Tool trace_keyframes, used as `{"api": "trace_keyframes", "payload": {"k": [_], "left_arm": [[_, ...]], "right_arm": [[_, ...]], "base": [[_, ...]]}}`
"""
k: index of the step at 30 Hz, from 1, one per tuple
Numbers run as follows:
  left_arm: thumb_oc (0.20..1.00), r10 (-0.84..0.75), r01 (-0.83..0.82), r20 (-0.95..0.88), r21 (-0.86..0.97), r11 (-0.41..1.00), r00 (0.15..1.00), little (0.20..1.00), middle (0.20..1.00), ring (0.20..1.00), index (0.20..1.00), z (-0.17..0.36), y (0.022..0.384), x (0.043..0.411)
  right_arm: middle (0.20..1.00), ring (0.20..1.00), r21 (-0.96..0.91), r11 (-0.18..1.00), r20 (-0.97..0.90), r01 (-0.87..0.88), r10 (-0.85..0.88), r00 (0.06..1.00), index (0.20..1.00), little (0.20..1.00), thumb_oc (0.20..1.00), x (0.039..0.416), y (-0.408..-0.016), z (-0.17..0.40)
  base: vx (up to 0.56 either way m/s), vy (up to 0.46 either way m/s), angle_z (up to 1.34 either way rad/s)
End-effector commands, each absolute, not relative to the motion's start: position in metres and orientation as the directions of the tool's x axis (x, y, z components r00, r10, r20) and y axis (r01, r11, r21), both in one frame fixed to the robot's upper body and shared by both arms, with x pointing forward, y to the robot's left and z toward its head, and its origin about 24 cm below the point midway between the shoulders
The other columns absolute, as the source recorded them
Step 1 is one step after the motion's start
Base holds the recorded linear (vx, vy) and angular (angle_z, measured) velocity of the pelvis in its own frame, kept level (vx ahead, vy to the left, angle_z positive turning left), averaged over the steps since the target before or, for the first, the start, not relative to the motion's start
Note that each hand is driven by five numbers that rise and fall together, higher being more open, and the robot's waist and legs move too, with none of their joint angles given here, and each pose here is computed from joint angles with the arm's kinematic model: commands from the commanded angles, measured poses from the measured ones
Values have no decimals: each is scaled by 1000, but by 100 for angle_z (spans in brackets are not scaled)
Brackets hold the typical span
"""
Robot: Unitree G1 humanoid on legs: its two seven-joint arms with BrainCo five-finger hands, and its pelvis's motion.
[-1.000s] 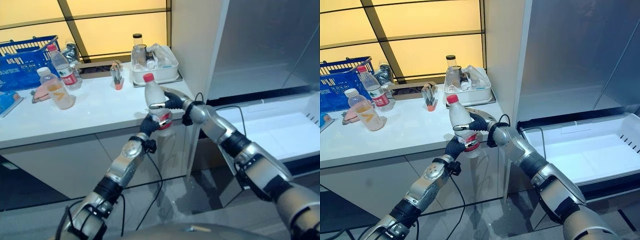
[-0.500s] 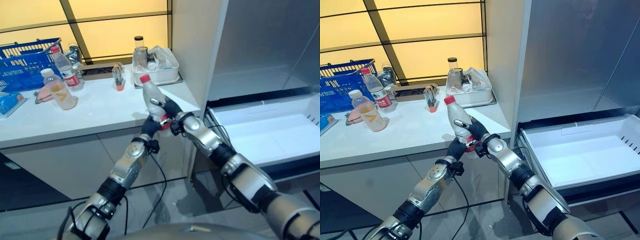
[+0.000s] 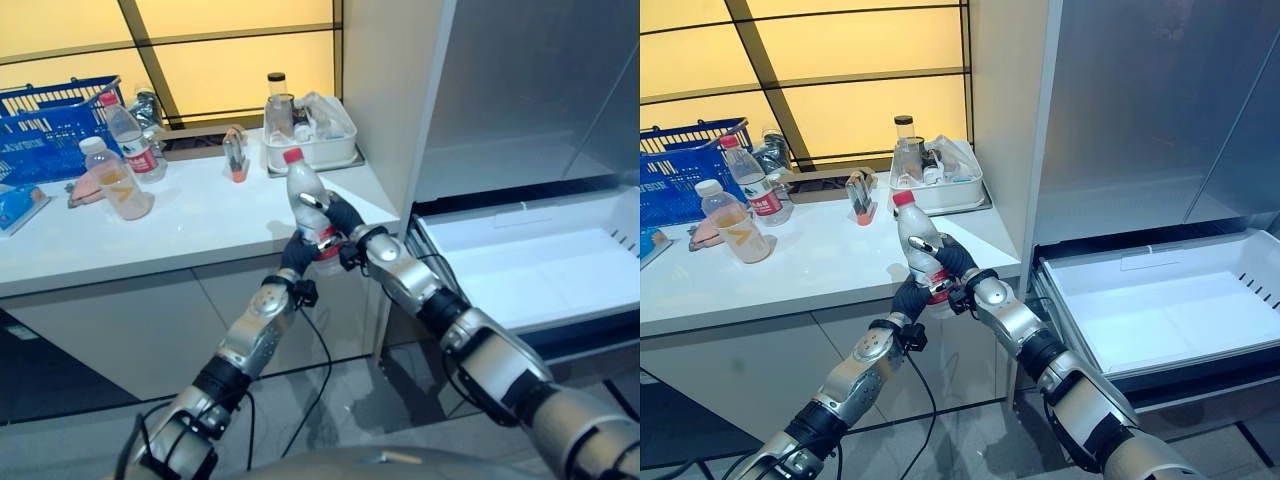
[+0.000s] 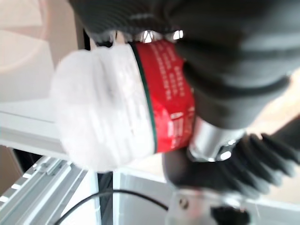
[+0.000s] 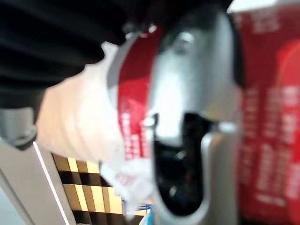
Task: Take the drinks into the refrigerator
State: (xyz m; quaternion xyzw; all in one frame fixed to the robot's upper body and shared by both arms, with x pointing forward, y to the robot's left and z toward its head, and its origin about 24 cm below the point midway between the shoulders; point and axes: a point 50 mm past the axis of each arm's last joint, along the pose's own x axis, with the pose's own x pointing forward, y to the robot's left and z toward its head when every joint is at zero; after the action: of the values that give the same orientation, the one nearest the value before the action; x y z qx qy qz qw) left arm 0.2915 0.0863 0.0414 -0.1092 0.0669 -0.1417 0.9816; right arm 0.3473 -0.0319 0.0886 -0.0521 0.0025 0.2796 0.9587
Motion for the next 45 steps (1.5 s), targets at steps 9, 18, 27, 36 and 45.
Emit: {"api": "trace_keyframes", "payload": {"k": [9,18,27,36,45], "left_arm": [[743,-490,598,440,-144,789,752,743,743,743,743,170,19,305],[1000,-446,556,446,-150,817,776,1000,1000,1000,1000,168,29,307],[1000,-351,480,459,-201,854,816,1000,1000,1000,1000,154,64,297],[1000,-203,235,201,-151,960,958,1000,1000,1000,1000,68,136,264],[1000,-182,172,-106,-96,980,978,1000,1000,1000,1000,-2,159,229]], "right_arm": [[200,200,-69,796,-18,-601,601,799,200,200,200,344,-5,96],[200,200,-15,841,-8,-542,541,841,200,200,200,348,-28,92],[200,200,17,910,69,-415,412,908,200,200,200,354,-74,100],[200,200,8,978,257,-209,200,945,200,200,200,344,-152,127],[200,200,0,997,446,-80,72,892,200,200,200,328,-203,169]], "base": [[0,0,0],[0,0,0],[0,0,0],[0,0,0],[-15,-1,0]]}}
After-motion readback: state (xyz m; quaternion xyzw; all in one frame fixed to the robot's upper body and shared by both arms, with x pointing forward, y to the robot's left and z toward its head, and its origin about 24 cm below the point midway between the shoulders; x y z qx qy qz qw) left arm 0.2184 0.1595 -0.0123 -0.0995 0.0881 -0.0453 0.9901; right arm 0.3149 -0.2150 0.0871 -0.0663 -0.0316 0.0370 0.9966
